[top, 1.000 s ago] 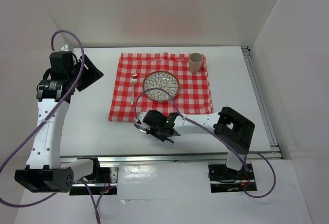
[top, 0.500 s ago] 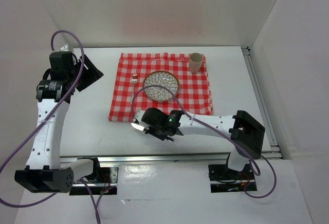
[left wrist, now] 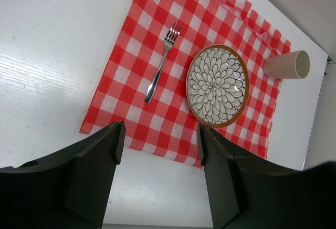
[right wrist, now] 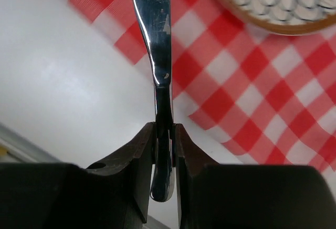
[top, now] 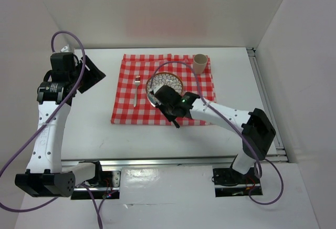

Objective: Set the dinner table for one person

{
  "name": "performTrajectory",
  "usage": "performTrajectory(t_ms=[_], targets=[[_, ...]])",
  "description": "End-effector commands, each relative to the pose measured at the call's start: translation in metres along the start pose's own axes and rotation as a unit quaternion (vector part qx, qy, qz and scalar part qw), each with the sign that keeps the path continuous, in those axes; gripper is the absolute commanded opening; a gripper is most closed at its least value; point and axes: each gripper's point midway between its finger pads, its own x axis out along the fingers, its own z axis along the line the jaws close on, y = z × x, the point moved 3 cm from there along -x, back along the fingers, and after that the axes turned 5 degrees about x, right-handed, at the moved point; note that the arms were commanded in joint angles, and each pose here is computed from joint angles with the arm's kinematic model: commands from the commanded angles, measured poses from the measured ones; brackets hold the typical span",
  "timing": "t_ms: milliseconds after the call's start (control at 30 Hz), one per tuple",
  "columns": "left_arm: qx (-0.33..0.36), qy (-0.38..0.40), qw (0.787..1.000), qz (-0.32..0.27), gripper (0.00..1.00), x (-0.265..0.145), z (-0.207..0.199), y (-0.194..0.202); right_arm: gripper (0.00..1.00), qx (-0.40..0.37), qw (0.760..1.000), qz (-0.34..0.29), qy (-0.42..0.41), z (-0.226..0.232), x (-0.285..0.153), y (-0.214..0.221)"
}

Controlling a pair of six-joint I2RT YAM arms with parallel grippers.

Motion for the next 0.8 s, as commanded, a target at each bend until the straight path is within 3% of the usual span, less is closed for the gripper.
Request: performTrajectory(t_ms=[0,167,300,433,767], targets=[[-0.002,0.009,0.999,-0.034,0.74,-0.011,-0.004,-0.013,0.00,0.111,0.992,-0.047,0.040,-0.037,-0.027,-0.033],[-0.002,0.014,0.999,-0.033,0.74,-0.009,-0.005,-0.012,0.00,0.245,0.967,-0.037,0.063,-0.092,-0.034,-0.030],[-0.002,0.014,0.999,-0.033,0.74,-0.009,-0.005,-0.012,0.00,0.307,0.949,-0.034,0.061,-0.123,-0.029,-0.024],[-0.002,0.011,1.000,-0.029,0.74,-0.006,-0.005,-0.011,0.00,0.351,0.933,-0.038,0.066,-0.150,-0.024,-0.018],[-0.003,0.005,1.000,-0.027,0.74,0.001,-0.003,-0.012,0.00,0.379,0.920,-0.022,0.098,-0.188,0.002,-0.005]])
